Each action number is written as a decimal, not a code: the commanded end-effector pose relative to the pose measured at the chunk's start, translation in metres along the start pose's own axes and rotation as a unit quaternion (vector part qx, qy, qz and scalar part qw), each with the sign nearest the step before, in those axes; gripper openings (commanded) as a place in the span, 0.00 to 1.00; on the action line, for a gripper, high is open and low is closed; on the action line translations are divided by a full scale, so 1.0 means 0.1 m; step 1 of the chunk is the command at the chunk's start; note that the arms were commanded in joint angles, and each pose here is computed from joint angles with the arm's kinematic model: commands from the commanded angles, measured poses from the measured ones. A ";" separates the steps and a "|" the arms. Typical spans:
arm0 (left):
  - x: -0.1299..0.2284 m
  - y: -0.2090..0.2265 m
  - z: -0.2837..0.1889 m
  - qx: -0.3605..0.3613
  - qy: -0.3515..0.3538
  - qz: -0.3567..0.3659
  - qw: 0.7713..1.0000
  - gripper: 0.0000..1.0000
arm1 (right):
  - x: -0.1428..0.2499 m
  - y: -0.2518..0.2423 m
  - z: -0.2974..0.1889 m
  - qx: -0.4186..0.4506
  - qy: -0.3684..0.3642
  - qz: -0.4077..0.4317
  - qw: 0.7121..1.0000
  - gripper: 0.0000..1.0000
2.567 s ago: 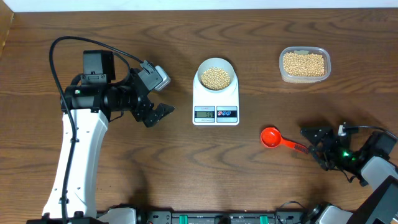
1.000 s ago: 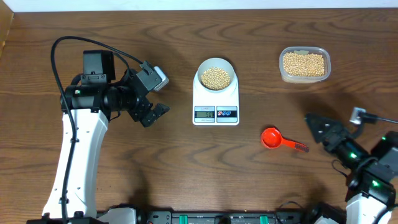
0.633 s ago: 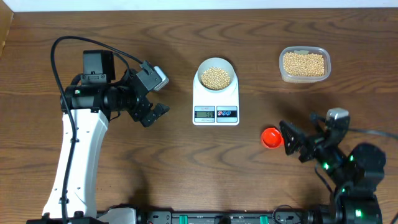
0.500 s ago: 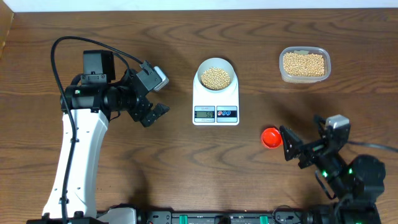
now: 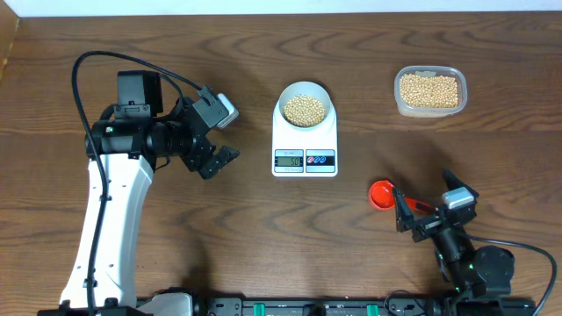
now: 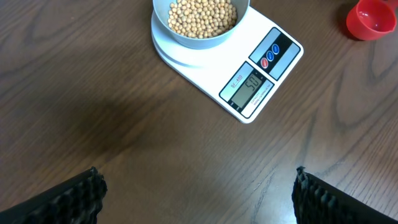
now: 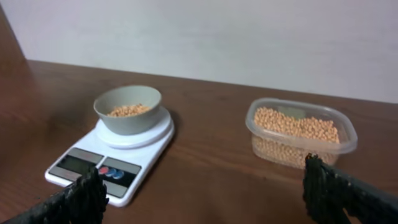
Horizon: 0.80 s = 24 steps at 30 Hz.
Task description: Scoop item into bowl and weigh 50g on scale
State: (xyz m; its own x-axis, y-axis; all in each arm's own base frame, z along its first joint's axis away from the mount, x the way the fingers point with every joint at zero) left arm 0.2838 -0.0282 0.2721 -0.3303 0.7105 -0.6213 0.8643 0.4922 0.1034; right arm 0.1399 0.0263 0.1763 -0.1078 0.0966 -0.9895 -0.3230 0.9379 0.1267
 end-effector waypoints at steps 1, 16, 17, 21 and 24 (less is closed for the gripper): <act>-0.04 0.01 -0.06 -0.011 -0.003 0.015 1.000 0.98 | 0.02 -0.08 0.00 0.048 -0.006 -0.012 0.999 0.99; -0.04 0.01 -0.06 -0.010 -0.003 0.015 1.000 0.98 | 0.08 -0.21 -0.01 0.130 0.005 -0.080 0.988 0.99; -0.04 0.01 -0.06 -0.010 -0.003 0.015 1.000 0.98 | 0.08 -0.21 -0.01 0.130 0.005 -0.080 0.988 0.99; -0.04 0.01 -0.06 -0.010 -0.003 0.015 1.000 0.98 | 0.08 -0.22 -0.01 0.139 0.006 -0.080 0.987 0.99; -0.04 0.01 -0.06 -0.010 -0.003 0.015 1.000 0.98 | 0.08 -0.22 -0.01 0.139 0.005 -0.079 0.987 0.99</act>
State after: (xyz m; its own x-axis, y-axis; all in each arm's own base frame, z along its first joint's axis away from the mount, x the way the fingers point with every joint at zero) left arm 0.2838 -0.0282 0.2721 -0.3306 0.7105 -0.6212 0.8643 0.4922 0.1031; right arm 0.1451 0.0075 0.1673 -0.0889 -0.0487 -0.9949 -0.0852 0.9955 -0.0411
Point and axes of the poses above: each gripper's point midway between its finger pads, its own z axis out along the fingers, its own y axis along the line the jaws close on, x = y × z, the point moved 10 cm from there along -z, back along the fingers, and after that the axes turned 8 degrees about z, right-handed, at the moved point
